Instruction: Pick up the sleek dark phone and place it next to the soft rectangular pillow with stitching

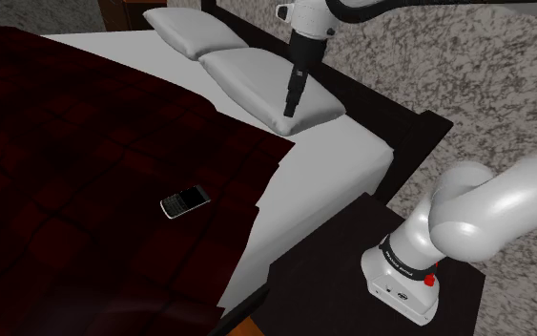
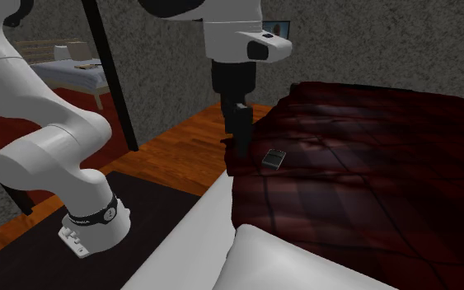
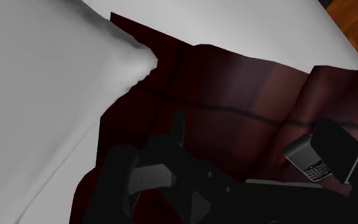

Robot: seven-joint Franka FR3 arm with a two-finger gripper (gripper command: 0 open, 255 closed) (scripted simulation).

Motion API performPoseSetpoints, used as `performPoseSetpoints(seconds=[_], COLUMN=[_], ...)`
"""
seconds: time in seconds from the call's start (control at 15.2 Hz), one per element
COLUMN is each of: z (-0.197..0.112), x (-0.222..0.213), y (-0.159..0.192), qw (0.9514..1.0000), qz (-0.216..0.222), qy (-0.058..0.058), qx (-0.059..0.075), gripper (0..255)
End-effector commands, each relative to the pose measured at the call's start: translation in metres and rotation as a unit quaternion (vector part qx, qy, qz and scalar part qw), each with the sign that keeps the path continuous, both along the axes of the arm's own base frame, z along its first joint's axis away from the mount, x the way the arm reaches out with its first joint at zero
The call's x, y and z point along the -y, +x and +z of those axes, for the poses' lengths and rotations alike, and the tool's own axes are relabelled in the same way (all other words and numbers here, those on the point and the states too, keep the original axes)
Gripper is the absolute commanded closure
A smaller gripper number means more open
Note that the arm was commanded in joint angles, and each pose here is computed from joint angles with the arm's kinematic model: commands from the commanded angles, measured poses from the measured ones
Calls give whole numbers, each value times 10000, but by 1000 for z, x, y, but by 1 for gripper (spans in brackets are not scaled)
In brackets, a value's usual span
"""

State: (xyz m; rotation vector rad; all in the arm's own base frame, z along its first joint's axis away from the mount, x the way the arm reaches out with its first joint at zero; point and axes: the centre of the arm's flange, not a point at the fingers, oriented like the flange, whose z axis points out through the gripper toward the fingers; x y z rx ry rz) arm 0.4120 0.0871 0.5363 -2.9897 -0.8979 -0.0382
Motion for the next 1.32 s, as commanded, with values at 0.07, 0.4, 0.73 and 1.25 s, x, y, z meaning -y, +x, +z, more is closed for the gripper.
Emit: performPoseSetpoints(seconds=[0.07,0.4,0.73,1.25], z=[-17,-51,-85,-140], x=[-27,-79,-134,-223], y=[20,43,56,53], qw=[9980,9863,9643,9080], qz=[628,1644,2643,4178], qy=[-21,-57,-91,-145], qx=[46,107,168,262], gripper=[0,0,0,0])
